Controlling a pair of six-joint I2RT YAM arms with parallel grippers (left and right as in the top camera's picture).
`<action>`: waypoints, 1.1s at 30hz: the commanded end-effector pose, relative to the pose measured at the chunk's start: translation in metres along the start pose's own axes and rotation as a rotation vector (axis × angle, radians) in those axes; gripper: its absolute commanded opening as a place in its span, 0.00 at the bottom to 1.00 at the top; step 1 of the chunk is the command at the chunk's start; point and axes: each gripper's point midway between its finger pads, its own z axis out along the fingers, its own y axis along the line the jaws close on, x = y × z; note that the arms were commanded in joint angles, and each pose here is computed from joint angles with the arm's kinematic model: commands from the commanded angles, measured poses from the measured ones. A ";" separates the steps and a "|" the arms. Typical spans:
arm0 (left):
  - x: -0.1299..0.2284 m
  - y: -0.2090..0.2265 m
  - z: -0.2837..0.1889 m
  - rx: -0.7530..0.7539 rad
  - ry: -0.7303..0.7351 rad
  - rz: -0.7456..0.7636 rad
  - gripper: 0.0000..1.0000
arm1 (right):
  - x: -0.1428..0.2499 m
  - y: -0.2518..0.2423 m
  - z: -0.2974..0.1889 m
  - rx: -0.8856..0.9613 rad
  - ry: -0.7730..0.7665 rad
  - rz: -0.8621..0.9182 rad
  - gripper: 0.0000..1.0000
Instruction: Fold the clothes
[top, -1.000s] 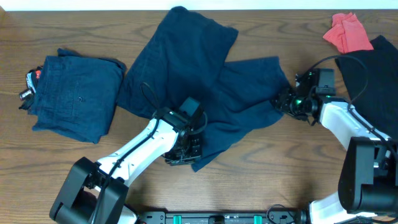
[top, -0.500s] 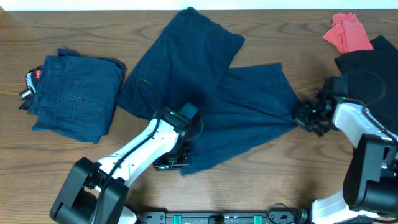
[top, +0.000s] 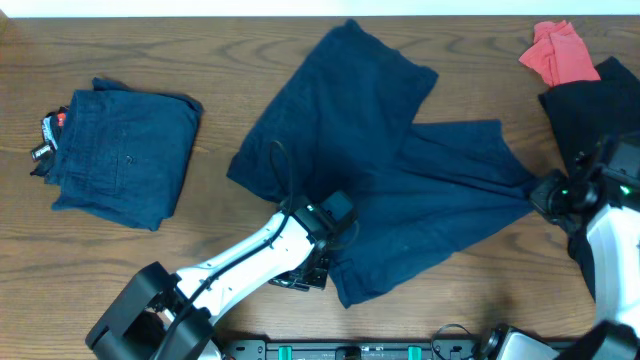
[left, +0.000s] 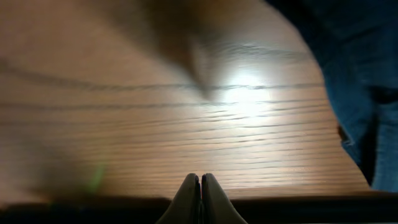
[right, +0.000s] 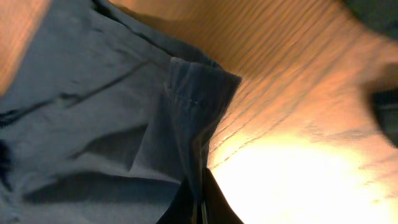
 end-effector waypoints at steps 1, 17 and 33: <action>0.001 -0.022 -0.009 0.112 -0.018 0.021 0.09 | -0.003 -0.005 -0.008 0.015 -0.023 -0.053 0.01; -0.003 -0.098 -0.015 0.416 0.061 -0.456 0.80 | 0.008 -0.009 -0.001 0.035 0.036 -0.066 0.01; -0.032 -0.075 0.018 0.448 -0.024 -0.670 0.06 | 0.011 -0.010 -0.001 0.038 0.047 -0.064 0.01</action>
